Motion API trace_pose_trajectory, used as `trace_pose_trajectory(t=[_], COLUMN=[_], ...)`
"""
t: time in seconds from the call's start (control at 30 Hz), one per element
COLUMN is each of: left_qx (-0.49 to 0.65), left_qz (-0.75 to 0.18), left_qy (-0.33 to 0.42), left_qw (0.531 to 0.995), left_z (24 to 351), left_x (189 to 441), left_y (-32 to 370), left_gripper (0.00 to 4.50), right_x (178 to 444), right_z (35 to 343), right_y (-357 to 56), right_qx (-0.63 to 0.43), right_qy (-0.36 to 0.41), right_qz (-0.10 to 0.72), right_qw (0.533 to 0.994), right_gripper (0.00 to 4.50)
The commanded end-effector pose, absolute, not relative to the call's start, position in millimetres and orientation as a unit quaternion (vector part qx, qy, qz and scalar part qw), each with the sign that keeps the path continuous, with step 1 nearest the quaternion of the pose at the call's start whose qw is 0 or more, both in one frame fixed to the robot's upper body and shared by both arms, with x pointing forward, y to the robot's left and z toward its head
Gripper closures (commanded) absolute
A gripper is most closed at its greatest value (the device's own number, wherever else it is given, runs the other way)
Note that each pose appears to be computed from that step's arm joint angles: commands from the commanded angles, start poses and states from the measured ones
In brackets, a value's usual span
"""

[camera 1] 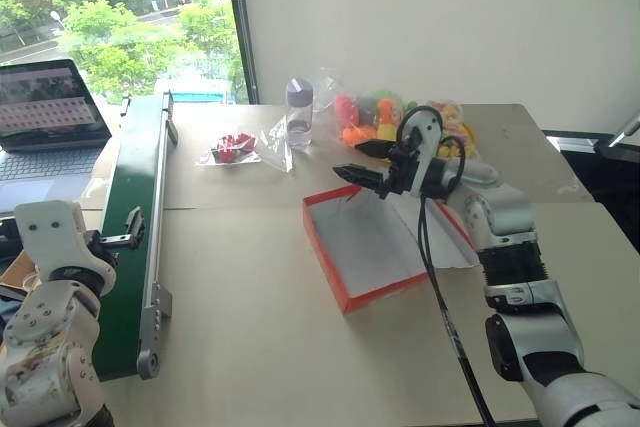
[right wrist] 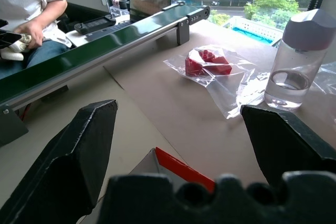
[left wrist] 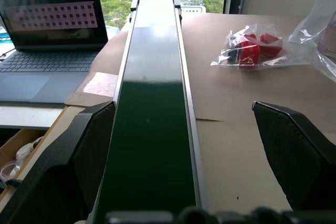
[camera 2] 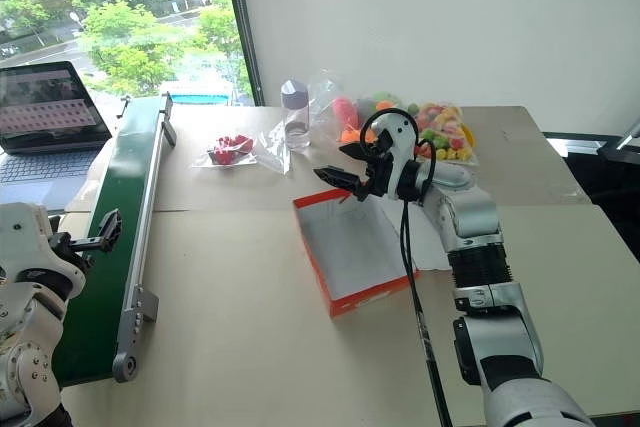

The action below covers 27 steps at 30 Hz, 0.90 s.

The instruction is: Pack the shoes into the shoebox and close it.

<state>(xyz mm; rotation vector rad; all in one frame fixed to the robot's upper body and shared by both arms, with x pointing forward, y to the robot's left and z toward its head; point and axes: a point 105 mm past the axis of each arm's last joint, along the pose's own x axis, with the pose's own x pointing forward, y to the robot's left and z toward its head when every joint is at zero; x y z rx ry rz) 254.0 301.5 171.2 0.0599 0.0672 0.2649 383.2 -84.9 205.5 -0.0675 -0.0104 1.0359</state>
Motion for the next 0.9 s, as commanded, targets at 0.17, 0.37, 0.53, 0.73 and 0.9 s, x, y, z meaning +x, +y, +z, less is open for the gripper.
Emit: trace_pose_trajectory(t=[0.17, 0.37, 0.53, 0.73, 0.9], left_qx=[0.021, 0.015, 0.018, 0.017, 0.014], left_qz=[0.154, 0.197, 0.189, 0.178, 0.161], left_qy=[0.014, 0.000, 0.003, 0.007, 0.003], left_qw=[0.988, 0.980, 0.982, 0.984, 0.987], left_z=[162, 168, 168, 166, 167], left_x=[260, 261, 263, 267, 277], left_y=[297, 310, 306, 298, 289], left_gripper=[0.03, 0.03, 0.03, 0.03, 0.03], right_x=[379, 379, 380, 377, 376], right_z=[213, 210, 211, 213, 212], right_y=[-91, -86, -85, -81, -72], right_qx=[-0.068, -0.065, -0.063, -0.063, -0.063], right_qy=[-0.017, -0.010, -0.007, -0.010, -0.011], right_qz=[0.492, 0.496, 0.495, 0.503, 0.507], right_qw=[0.868, 0.866, 0.867, 0.862, 0.859], right_gripper=[0.00, 0.00, 0.00, 0.00, 0.00])
